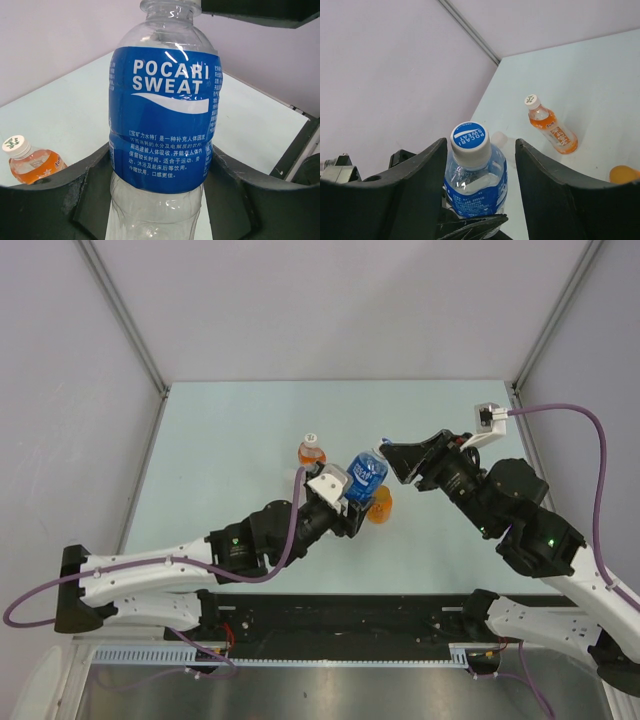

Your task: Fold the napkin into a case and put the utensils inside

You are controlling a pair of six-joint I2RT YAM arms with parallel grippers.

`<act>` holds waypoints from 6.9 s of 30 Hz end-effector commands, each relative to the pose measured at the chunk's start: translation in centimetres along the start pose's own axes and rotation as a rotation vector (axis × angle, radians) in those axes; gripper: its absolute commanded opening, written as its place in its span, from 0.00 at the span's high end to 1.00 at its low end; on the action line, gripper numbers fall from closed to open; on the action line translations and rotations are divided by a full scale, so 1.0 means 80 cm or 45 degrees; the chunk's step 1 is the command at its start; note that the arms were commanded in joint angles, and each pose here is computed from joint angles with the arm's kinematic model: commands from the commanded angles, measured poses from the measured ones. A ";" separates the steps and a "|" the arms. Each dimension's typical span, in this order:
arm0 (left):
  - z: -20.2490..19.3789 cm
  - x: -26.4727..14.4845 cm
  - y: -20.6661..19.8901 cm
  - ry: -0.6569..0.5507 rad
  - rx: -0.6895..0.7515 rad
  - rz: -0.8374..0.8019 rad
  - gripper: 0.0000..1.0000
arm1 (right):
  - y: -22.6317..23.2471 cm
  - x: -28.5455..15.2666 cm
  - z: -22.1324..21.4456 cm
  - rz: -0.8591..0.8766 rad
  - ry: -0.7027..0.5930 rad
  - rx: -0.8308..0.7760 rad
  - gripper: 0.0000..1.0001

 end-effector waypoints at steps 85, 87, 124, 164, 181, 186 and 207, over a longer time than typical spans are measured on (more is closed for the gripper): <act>0.085 -0.140 -0.116 0.214 -0.534 -1.863 1.00 | 0.093 -0.150 -0.082 1.590 0.449 -0.672 1.00; 0.087 -0.133 -0.115 0.168 -0.480 -1.820 1.00 | 0.090 -0.140 -0.076 1.486 0.418 -0.652 0.90; 0.029 -0.004 0.017 0.050 -0.043 -0.078 1.00 | 0.030 -0.039 0.040 0.379 -0.071 0.000 0.06; 0.005 0.000 -0.009 0.069 0.113 0.025 1.00 | 0.020 -0.002 0.017 0.242 -0.042 0.031 0.57; 0.045 -0.035 -0.046 -0.003 -0.040 -0.363 1.00 | 0.033 -0.018 0.006 0.392 0.011 -0.119 1.00; 0.071 -0.071 -0.075 0.020 -0.243 -0.856 1.00 | 0.064 -0.040 -0.003 0.658 0.058 -0.263 1.00; 0.125 -0.142 -0.114 0.161 -0.498 -1.817 1.00 | 0.120 -0.173 -0.055 1.714 0.313 -0.690 1.00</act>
Point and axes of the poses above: each gripper's point midway between its finger pads, its own x axis out along the fingers, its own y axis along the line the jaws close on, z = x × y, the point moved 2 cm from there along -x, back along the fingers, and after that the axes turned 3 degrees about -x, right-handed, at the moved point
